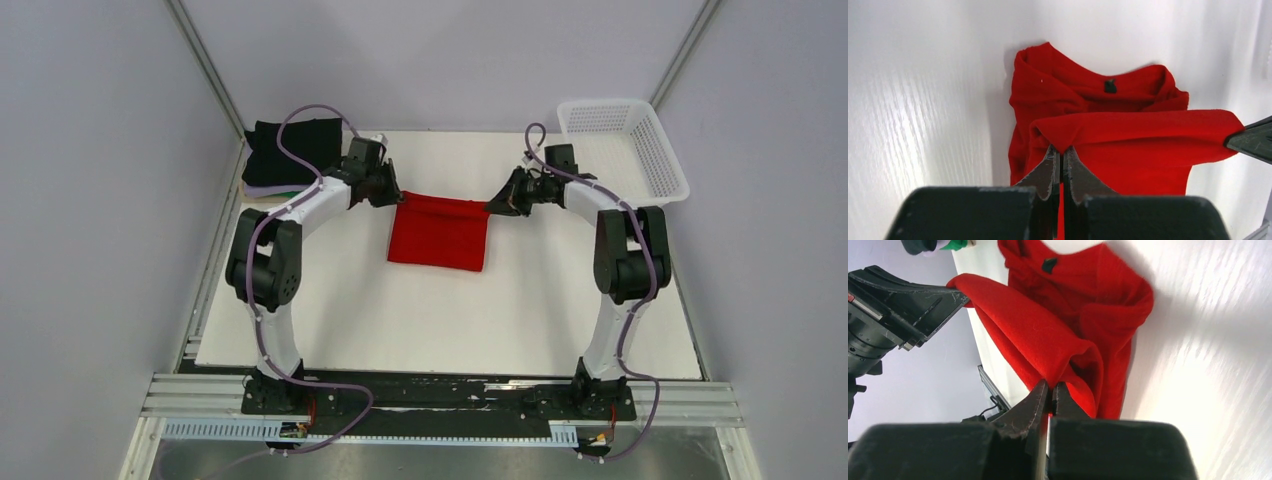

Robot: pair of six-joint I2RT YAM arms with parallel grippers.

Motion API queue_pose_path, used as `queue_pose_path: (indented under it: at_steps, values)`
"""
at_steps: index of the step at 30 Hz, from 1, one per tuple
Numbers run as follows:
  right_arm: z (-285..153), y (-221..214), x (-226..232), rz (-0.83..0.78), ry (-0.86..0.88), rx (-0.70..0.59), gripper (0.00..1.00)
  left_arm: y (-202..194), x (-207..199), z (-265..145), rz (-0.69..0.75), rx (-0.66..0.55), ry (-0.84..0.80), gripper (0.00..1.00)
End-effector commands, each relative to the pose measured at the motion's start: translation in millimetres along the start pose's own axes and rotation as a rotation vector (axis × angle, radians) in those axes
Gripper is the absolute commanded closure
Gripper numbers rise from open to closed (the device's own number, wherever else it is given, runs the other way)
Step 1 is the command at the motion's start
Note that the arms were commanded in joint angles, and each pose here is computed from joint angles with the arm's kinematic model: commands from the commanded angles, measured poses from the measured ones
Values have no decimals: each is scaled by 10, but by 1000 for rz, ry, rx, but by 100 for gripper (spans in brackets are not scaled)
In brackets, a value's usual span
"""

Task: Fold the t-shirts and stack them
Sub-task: Fold the long partially folded tshirt into a neat square, then smooth out wrinkles on the folded tshirt

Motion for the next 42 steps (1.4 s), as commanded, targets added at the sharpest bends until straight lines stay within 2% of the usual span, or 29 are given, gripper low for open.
queue_pose_path:
  at_steps: [1,2,3,4,5,6,7,9,10,12,17,22,27,33,36,42]
  values:
    - [68,349,-48,-17,12,-51,95,281,151,138,-7,-47,22,95]
    - [82,414,-58,-18,17,-53,83,330,142,150,-12,-48,21,87]
    - [92,462,-57,-18,30,-47,74,317,174,205,-19,-35,23,71]
    - [85,523,-37,-18,44,-48,66,388,154,200,-18,-44,20,65]
    - [73,576,-7,-20,53,-53,56,401,163,216,-19,-43,19,44]
    - [64,610,15,-23,56,-56,48,464,138,197,-16,-56,15,31]
    - [38,635,61,-35,59,-65,39,509,108,161,-15,-67,7,8]
    - [-22,619,128,-52,59,-78,22,585,22,73,-6,-91,-27,1]
    - [-66,594,157,-58,57,-87,11,610,-23,7,-5,-102,-45,1]
    - [-126,471,157,-69,40,-92,1,581,-121,-88,-4,-100,-100,0]
    - [-145,-7,280,-123,53,-31,0,336,-374,-236,-10,-49,-268,0]
    - [-15,-306,482,-171,104,30,0,105,-505,-183,3,0,-307,0]
    - [184,-142,478,-157,111,32,0,115,-493,49,-12,26,-301,0]
    - [387,215,456,-162,102,-11,0,303,-527,406,-15,40,-306,0]
    - [476,394,396,-131,82,-43,0,339,-410,603,-20,36,-243,0]
    - [691,460,94,-25,46,-16,0,103,-146,963,-74,136,-174,0]
Point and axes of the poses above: each gripper's point midway between its finger pads, its own z axis out along the fingers, its own x axis along the line the jaws close on, y = z × x, the point moved 2 cm from there along -z, back along the fingers, and after that the axes turned 7 degrees about z, right-handed, at the moved point
